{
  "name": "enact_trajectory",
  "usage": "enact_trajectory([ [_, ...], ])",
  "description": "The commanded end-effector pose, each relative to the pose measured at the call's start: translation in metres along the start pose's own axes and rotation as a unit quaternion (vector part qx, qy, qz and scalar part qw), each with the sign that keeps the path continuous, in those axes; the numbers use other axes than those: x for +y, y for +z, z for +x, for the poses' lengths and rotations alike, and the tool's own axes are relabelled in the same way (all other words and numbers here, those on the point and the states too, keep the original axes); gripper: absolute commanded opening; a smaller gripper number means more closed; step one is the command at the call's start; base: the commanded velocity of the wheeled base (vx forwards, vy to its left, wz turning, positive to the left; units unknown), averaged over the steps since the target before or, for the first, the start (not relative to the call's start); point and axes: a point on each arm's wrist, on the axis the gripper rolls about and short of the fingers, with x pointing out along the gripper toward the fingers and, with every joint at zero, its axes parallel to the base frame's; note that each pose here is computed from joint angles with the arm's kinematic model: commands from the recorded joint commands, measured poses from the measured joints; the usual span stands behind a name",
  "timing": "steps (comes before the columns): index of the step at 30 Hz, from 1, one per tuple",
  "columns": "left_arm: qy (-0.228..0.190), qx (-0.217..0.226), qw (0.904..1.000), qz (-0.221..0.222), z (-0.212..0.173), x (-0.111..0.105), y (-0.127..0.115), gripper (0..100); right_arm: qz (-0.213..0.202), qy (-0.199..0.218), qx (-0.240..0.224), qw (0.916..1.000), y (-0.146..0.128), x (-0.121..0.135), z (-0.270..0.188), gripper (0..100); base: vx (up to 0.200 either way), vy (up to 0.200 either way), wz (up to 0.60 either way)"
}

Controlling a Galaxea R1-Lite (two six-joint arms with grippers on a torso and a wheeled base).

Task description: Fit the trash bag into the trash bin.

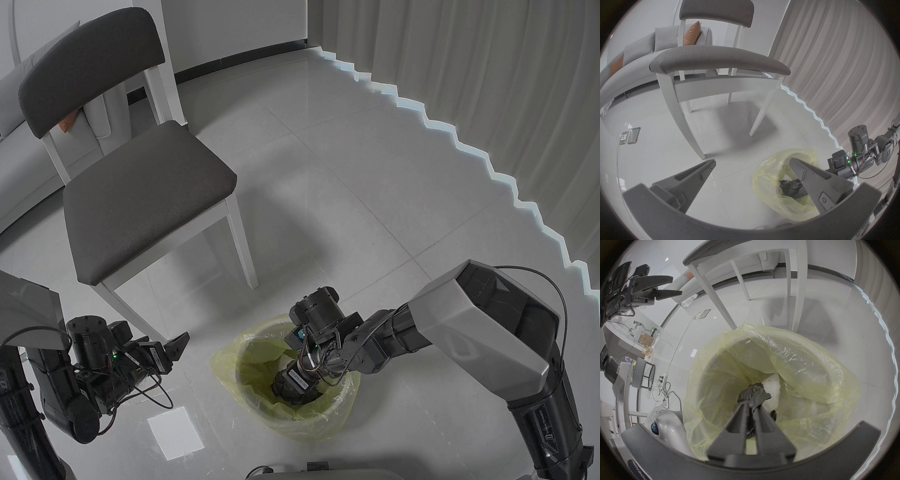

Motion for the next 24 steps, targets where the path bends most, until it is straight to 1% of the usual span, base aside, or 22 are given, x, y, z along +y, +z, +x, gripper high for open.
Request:
enact_trajectory([
  [1,-0.008,-0.004,1.0,-0.003,0.0,-0.003,0.0,100,0.006,-0.001,0.0,1.0,0.0,-0.001,0.0,100,0.0,0.0,0.0],
  [6,-0.022,0.021,0.9995,0.004,-0.001,-0.011,-0.011,100,0.016,-0.004,-0.019,0.9997,0.011,-0.002,-0.019,100,0.0,0.0,0.0],
  [9,-0.03,0.029,0.9991,0.008,0.001,-0.016,-0.014,100,0.017,-0.006,-0.026,0.9995,0.014,-0.002,-0.03,100,0.0,0.0,0.0],
  [11,-0.045,0.036,0.9982,0.015,0.004,-0.024,-0.018,100,0.018,-0.008,-0.034,0.9992,0.018,-0.003,-0.045,100,0.0,0.0,0.0],
  [15,-0.063,0.048,0.9965,0.024,0.008,-0.034,-0.025,100,0.024,-0.014,-0.033,0.9991,0.014,-0.009,-0.061,100,0.0,0.0,0.0],
  [20,-0.057,0.062,0.9961,0.028,0.016,-0.033,-0.033,100,0.04,-0.029,-0.02,0.9986,-0.001,-0.023,-0.077,100,0.0,0.0,0.0],
  [21,-0.057,0.062,0.9961,0.027,0.016,-0.033,-0.033,100,0.042,-0.031,-0.02,0.9985,-0.002,-0.025,-0.081,100,0.0,0.0,0.0],
  [24,-0.06,0.048,0.9967,0.026,0.012,-0.034,-0.027,100,0.049,-0.042,-0.039,0.9971,-0.004,-0.032,-0.111,100,0.0,0.0,0.0],
])
